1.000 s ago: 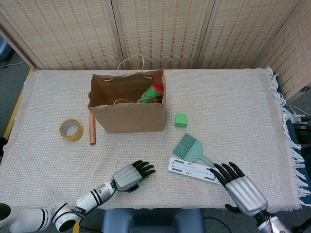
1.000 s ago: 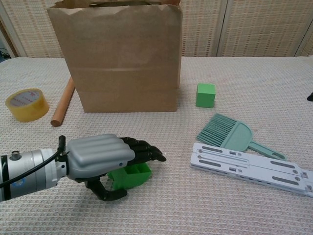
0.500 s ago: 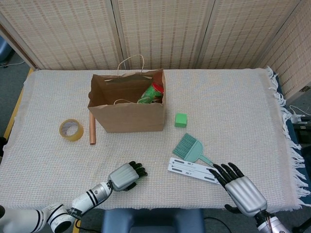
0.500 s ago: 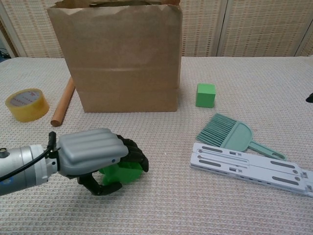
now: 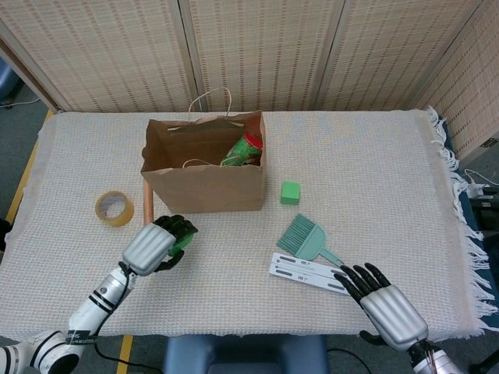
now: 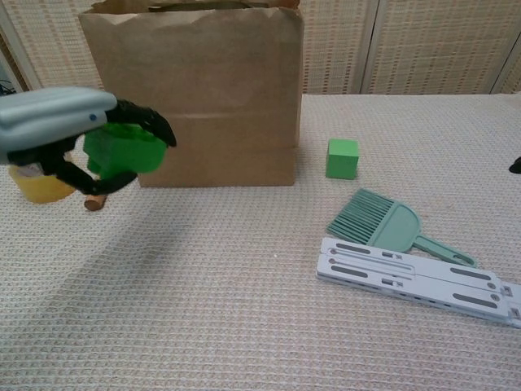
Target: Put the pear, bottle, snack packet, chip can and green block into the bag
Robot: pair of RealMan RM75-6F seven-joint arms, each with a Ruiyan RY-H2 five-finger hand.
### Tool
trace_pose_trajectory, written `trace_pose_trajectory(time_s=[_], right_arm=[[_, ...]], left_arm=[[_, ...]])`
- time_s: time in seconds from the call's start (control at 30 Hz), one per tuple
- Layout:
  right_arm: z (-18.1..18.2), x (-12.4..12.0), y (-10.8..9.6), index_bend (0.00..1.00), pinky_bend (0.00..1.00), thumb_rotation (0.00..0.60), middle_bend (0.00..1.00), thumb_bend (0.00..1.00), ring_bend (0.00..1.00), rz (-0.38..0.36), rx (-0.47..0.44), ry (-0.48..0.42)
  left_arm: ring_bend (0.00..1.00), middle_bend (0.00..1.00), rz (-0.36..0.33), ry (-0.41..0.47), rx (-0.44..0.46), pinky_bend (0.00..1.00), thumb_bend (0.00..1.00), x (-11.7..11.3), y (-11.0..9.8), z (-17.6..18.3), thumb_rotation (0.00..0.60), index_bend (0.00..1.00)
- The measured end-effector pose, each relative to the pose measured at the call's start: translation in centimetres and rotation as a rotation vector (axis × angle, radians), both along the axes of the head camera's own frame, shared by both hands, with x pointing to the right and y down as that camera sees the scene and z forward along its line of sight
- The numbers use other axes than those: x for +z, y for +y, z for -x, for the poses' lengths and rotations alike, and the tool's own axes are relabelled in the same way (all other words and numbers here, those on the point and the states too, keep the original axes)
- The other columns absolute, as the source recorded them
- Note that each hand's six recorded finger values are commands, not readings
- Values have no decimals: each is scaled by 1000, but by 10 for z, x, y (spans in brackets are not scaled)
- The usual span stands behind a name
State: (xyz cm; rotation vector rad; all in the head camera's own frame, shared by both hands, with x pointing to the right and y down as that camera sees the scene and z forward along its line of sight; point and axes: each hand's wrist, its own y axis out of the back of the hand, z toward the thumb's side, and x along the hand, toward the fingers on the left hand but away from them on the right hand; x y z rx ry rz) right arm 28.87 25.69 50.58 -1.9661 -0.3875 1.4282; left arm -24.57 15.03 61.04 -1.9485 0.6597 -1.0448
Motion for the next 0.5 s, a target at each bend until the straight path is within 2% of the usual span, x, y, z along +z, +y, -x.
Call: trace_pose_trajectory(time_s=[0.13, 0.27, 0.37, 0.5], right_arm=[[0, 1, 1, 0, 0, 600, 0, 59, 0, 0, -3, 3], [2, 2, 2, 0, 0, 600, 0, 58, 0, 2, -12, 7], [3, 2, 3, 0, 0, 600, 0, 59, 0, 0, -16, 7], [2, 3, 2, 0, 0, 600, 0, 59, 0, 2, -11, 10]], left_arm=[[599, 660, -36, 124, -262, 716, 652, -28, -35, 25, 600, 662], [599, 660, -56, 271, -453, 716, 654, -52, -64, 35, 600, 662], [599, 661, -74, 347, -526, 716, 653, -65, -85, 32, 600, 662], [599, 661, -103, 369, -513, 716, 653, -69, -106, 14, 600, 662]])
